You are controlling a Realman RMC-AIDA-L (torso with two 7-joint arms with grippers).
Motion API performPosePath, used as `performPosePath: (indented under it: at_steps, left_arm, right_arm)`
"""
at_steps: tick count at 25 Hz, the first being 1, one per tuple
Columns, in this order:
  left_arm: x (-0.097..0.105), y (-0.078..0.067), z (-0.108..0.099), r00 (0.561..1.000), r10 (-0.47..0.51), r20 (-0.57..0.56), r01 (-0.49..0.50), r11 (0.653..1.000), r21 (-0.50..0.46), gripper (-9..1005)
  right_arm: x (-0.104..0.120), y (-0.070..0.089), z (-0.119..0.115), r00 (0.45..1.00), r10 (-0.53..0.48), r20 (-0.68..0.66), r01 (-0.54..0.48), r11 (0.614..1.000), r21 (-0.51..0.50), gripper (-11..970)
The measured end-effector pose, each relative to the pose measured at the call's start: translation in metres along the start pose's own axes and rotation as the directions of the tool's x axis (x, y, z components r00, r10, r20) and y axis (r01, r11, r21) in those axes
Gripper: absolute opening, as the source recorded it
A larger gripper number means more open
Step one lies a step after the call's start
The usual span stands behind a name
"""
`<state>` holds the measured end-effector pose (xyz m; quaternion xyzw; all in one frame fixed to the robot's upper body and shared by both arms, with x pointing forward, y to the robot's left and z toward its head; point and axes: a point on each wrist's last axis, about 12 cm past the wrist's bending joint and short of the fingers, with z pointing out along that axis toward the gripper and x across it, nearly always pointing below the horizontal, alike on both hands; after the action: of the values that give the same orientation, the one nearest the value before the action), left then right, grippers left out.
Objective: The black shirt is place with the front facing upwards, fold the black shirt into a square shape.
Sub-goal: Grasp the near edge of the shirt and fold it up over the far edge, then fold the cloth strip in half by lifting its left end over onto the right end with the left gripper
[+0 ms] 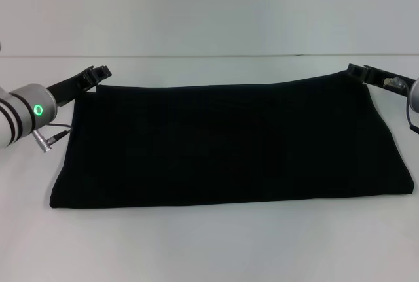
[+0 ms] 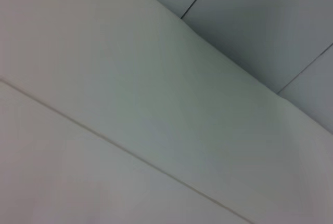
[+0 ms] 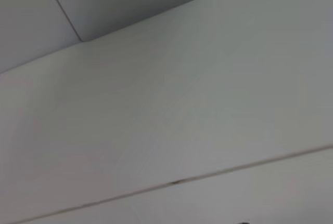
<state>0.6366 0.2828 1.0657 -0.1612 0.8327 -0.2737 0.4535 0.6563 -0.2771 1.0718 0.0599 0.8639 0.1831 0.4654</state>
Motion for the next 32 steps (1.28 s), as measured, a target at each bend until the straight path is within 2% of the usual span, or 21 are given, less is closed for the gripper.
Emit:
performPosePath:
  at_steps: [2,5,8,10,11,14,15,17,19,22,24,28,32]
  left_arm:
    - [0.000,0.001,-0.001,1.000,0.000,-0.001,0.000,1.000,0.005,261]
    - [0.001,0.004,-0.005,1.000,-0.012,-0.003,0.012,0.999,0.034,484]
    - [-0.002,0.010,-0.017,0.998,-0.061,-0.009,0.061,0.990,0.123,532]
    - [-0.005,0.014,-0.027,0.995,-0.092,-0.026,0.095,0.978,0.186,564]
    - [-0.006,0.016,-0.032,0.994,-0.105,-0.035,0.110,0.971,0.214,580]
    - [-0.012,0.020,-0.053,0.988,-0.105,-0.115,0.138,0.935,0.326,628]
    - [-0.014,0.021,-0.059,0.985,-0.093,-0.148,0.140,0.926,0.351,644]
    - [-0.017,0.027,-0.075,0.971,-0.063,-0.232,0.151,0.910,0.385,662]
    - [-0.020,0.035,-0.089,0.947,-0.067,-0.315,0.189,0.907,0.377,665]
    - [-0.019,0.051,-0.110,0.889,-0.133,-0.438,0.276,0.919,0.281,670]
    - [-0.018,0.059,-0.122,0.861,-0.163,-0.482,0.308,0.921,0.238,673]
    - [-0.012,0.069,-0.145,0.813,-0.227,-0.536,0.371,0.912,0.177,677]
    - [-0.002,0.078,-0.154,0.765,-0.289,-0.575,0.410,0.908,0.090,680]
  right_arm:
    - [0.002,-0.006,-0.004,0.999,0.037,0.012,-0.037,0.999,-0.004,379]
    - [0.002,-0.012,-0.009,0.995,0.090,0.035,-0.089,0.996,-0.022,506]
    - [0.004,-0.026,-0.023,0.977,0.192,0.089,-0.186,0.980,-0.078,616]
    - [0.006,-0.033,-0.033,0.968,0.221,0.120,-0.205,0.969,-0.134,669]
    - [0.007,-0.034,-0.039,0.968,0.210,0.135,-0.185,0.967,-0.178,696]
    - [0.011,-0.029,-0.056,0.983,0.086,0.165,-0.028,0.944,-0.328,776]
    - [0.013,-0.026,-0.061,0.985,0.019,0.171,0.049,0.924,-0.380,802]
    - [0.021,-0.017,-0.072,0.974,-0.134,0.183,0.207,0.853,-0.479,801]
    - [0.034,-0.010,-0.081,0.938,-0.278,0.207,0.346,0.755,-0.556,801]
    - [0.057,-0.004,-0.089,0.882,-0.409,0.232,0.459,0.642,-0.614,800]
    - [0.072,0.001,-0.091,0.854,-0.463,0.239,0.499,0.593,-0.632,799]
    - [0.096,0.007,-0.093,0.811,-0.524,0.259,0.549,0.531,-0.646,799]
    - [0.107,0.010,-0.093,0.797,-0.541,0.269,0.565,0.509,-0.649,799]
